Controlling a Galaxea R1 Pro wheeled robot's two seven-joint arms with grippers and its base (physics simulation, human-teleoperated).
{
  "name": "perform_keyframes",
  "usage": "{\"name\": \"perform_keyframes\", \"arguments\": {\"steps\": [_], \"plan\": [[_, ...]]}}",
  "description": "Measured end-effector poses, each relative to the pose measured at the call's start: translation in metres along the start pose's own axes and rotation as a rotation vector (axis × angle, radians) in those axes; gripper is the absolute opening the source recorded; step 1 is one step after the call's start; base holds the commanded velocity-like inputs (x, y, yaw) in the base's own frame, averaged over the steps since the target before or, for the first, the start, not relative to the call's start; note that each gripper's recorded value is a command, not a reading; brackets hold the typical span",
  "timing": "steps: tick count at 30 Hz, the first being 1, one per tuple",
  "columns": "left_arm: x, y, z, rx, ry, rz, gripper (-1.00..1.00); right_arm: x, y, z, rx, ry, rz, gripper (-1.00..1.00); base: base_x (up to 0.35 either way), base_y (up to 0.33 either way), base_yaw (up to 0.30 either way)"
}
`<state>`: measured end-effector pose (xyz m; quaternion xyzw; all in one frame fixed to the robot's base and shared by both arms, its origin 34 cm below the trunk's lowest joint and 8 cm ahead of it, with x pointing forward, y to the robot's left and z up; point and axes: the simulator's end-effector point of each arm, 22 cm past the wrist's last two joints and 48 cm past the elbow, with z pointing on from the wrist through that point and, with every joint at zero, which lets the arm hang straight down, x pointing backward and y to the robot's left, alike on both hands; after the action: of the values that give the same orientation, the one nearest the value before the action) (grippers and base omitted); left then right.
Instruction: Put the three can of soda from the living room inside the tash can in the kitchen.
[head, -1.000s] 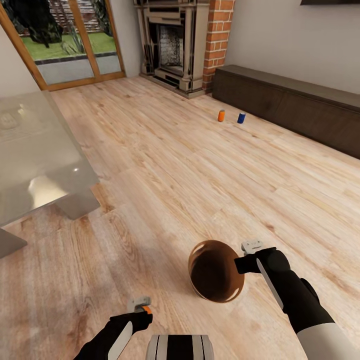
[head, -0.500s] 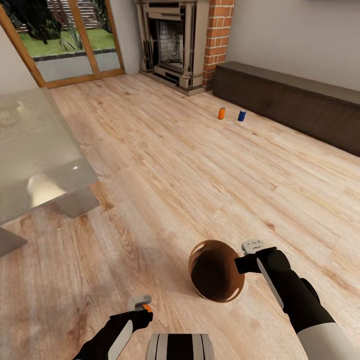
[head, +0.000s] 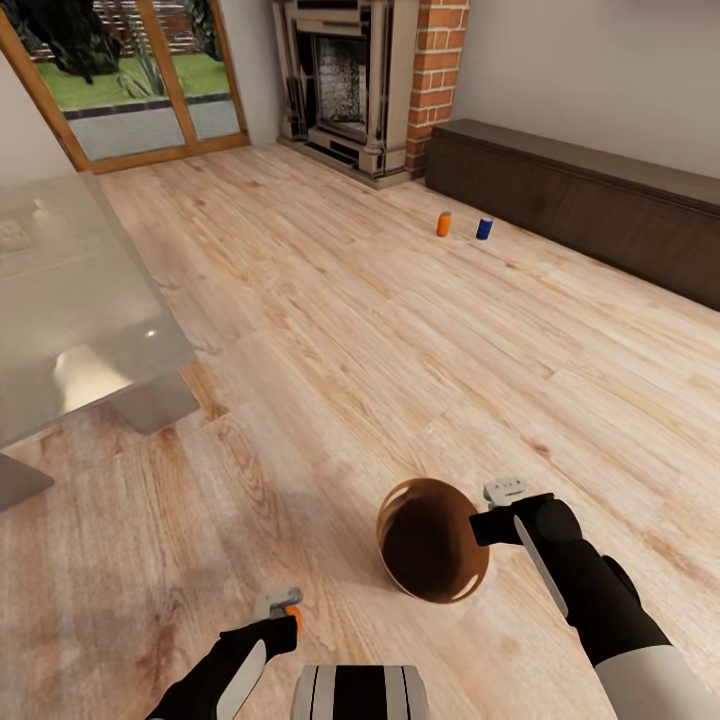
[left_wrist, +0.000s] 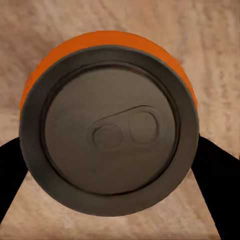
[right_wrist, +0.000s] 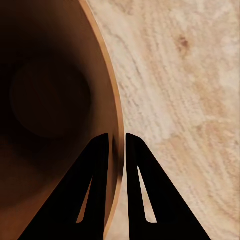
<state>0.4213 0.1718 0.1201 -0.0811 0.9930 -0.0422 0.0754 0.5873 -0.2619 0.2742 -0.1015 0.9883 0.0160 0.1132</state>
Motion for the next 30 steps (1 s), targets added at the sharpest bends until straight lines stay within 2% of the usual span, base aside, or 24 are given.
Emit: {"name": "perform_keyframes", "arguments": {"steps": [25,30], "plan": [[0.005,0.000,0.000,0.002,0.002,0.000,-1.00,0.000,0.002,0.000,0.004,-0.003,-0.006,-1.00,0.000,0.000,0.000],[-0.014,-0.004,-0.004,0.007,-0.038,0.009,-1.00,0.000,0.001,0.000,0.002,-0.001,-0.003,-1.00,0.000,0.000,0.000]]}}
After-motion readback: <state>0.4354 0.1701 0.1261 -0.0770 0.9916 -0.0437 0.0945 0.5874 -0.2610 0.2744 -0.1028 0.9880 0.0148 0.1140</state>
